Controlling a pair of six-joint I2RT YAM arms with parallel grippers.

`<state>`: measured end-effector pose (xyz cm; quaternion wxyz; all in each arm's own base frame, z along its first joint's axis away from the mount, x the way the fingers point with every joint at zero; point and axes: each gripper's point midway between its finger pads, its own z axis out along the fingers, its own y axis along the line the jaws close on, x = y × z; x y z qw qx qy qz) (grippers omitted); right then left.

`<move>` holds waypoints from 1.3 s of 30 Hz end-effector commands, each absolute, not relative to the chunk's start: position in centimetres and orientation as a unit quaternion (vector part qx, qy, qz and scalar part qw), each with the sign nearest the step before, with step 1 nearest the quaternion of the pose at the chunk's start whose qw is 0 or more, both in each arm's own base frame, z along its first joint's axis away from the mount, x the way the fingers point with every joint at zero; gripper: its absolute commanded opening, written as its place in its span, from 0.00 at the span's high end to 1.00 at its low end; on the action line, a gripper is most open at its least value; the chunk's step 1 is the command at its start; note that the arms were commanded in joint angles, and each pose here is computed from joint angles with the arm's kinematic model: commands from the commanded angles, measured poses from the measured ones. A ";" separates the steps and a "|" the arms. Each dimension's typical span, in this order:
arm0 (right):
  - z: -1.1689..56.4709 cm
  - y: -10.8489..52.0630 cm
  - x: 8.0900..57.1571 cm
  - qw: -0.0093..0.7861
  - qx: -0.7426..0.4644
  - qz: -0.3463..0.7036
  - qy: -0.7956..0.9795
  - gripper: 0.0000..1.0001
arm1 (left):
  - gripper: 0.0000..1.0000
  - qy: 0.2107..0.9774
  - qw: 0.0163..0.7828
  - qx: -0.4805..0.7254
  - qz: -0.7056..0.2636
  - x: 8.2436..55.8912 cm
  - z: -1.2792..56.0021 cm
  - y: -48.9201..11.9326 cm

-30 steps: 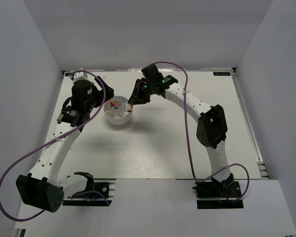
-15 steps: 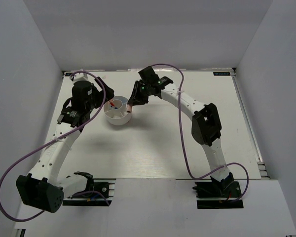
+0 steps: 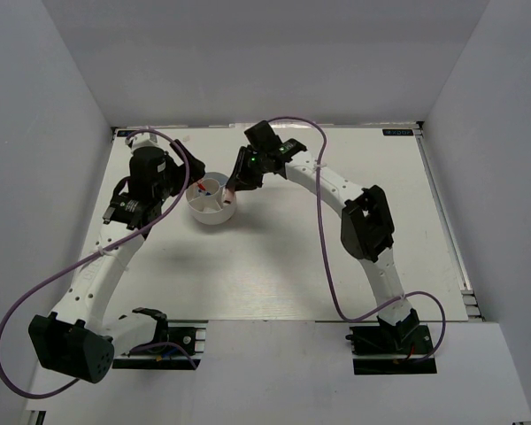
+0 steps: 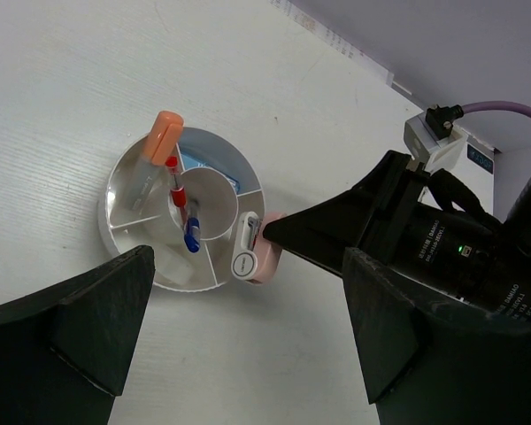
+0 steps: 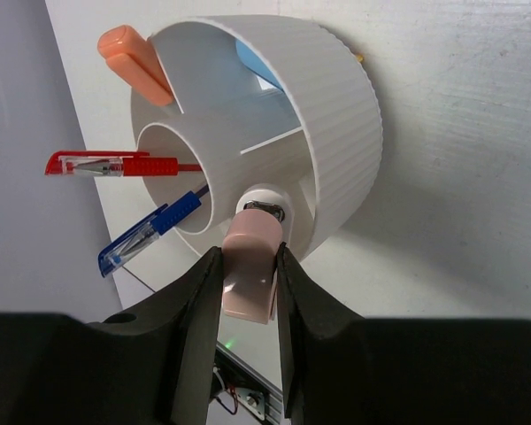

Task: Sort the stationery into containers
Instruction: Place the stationery in the storage box, then reset both arms

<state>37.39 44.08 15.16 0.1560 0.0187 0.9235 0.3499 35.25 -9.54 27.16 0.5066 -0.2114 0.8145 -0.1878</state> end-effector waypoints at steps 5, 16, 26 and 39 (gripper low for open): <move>16.5 45.1 38.6 0.172 0.029 0.366 0.914 1.00 | 0.04 0.805 0.517 -0.215 -0.196 34.8 27.9 -9.3; 19.7 46.0 37.9 0.181 0.001 0.409 0.894 0.50 | 0.02 0.803 0.519 -0.214 -0.198 34.8 28.3 -9.4; 25.2 42.0 39.1 0.253 -0.039 0.415 0.873 0.47 | 0.02 0.820 0.522 -0.133 -0.191 34.0 30.0 -10.1; 28.6 20.8 45.2 0.504 -0.223 0.044 0.833 0.11 | 0.02 0.915 0.372 0.058 -0.144 32.6 24.0 -11.8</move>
